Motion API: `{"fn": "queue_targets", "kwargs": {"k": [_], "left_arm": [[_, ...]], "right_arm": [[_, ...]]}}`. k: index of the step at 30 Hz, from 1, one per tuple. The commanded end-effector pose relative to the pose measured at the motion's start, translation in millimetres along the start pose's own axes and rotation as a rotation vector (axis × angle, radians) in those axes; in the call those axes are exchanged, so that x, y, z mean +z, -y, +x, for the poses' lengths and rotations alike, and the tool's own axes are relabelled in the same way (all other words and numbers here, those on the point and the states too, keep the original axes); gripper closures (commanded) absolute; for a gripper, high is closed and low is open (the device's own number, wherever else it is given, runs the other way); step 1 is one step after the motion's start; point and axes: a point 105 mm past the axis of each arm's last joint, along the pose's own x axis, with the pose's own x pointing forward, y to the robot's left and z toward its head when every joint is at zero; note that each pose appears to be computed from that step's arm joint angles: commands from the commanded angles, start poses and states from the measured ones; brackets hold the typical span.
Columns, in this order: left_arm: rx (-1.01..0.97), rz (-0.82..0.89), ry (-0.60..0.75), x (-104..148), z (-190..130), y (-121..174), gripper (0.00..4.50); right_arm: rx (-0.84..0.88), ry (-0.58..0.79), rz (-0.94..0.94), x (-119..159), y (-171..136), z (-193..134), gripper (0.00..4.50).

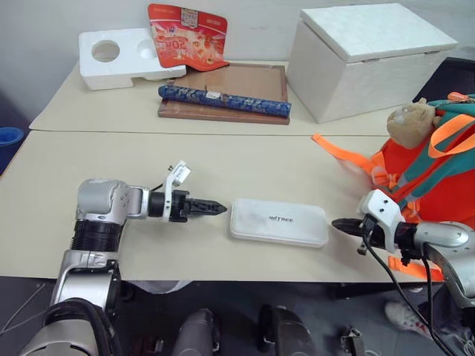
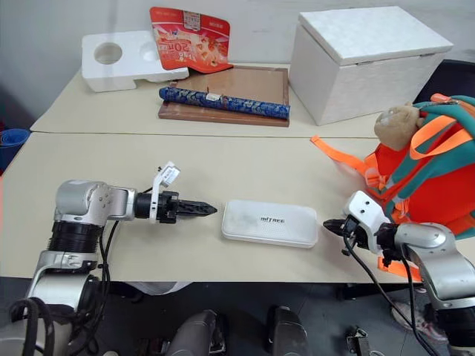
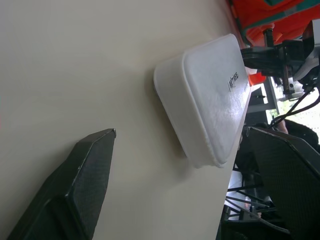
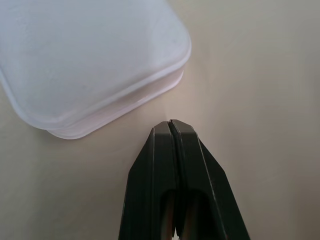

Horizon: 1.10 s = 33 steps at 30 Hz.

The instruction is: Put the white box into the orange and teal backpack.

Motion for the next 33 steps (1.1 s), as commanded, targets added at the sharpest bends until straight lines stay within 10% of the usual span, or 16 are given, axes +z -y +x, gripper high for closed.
{"fn": "queue_targets", "kwargs": {"k": [1,20,33], "left_arm": [[-0.038,-0.048,-0.025,-2.0,15.0,7.5,0.22],[-0.226,-0.031,-0.104,0.7,50.3,48.7,0.22],[-0.283,-0.101,-0.063,1.7,45.2,52.2,3.19]], "right_arm": [[-0.005,0.023,-0.023,3.1,-2.0,2.5,4.5],[-0.004,0.054,-0.003,2.6,-10.5,14.3,4.5],[-0.013,0.136,0.077,18.1,-16.6,11.4,4.5]]}}
